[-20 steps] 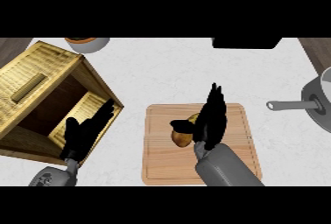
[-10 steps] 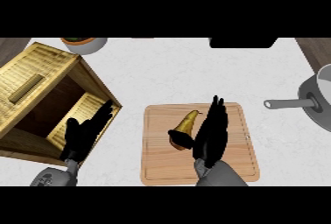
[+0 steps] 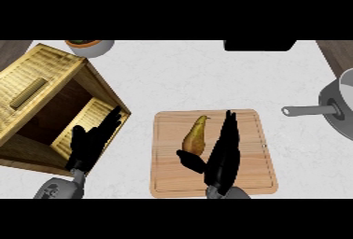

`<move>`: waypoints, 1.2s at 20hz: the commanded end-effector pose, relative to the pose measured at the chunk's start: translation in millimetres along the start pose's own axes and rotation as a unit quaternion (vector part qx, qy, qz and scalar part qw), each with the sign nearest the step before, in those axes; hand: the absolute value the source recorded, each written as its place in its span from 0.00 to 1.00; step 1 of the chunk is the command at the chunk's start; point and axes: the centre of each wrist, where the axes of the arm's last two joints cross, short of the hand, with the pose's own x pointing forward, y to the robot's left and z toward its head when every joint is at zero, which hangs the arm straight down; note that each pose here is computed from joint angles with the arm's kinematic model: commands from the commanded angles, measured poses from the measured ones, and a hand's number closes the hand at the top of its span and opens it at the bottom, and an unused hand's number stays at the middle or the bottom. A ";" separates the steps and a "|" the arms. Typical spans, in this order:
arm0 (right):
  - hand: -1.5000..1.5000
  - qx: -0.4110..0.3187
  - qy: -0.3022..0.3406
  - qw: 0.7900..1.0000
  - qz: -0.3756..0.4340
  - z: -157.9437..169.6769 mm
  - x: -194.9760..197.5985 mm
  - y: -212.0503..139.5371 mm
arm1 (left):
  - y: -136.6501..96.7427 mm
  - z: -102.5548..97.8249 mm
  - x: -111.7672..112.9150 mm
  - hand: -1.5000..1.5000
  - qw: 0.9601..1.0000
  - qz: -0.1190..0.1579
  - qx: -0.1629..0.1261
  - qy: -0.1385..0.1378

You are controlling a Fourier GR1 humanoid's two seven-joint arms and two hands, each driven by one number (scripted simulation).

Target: Pick the pear from the cutting board and place it in the pot

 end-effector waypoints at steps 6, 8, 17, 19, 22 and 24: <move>0.00 -0.017 0.071 0.989 -0.125 -5.0 -8.8 1.6 | 6.8 -2.2 6.5 0.50 1.000 0.000 0.000 0.002; 0.00 -0.027 0.084 0.988 -0.127 -8.7 -21.9 16.3 | 7.1 0.2 1.7 0.50 1.000 -0.001 -0.004 -0.001; 1.00 0.023 0.032 0.999 -0.036 7.5 -72.9 39.3 | -2.1 -11.6 15.0 0.50 1.000 0.001 0.009 -0.002; 1.00 -0.004 0.046 0.995 -0.087 -7.2 -68.2 39.1 | 13.8 -3.0 -1.5 0.50 1.000 0.003 -0.003 -0.011; 1.00 -0.006 0.033 0.993 -0.117 -7.0 -62.9 33.4 | -2.2 -1.0 -10.1 0.50 1.000 0.005 -0.008 -0.002; 1.00 -0.023 0.028 0.992 -0.117 -1.3 -63.4 46.2 | -15.0 4.7 -6.5 0.50 1.000 0.000 -0.007 -0.004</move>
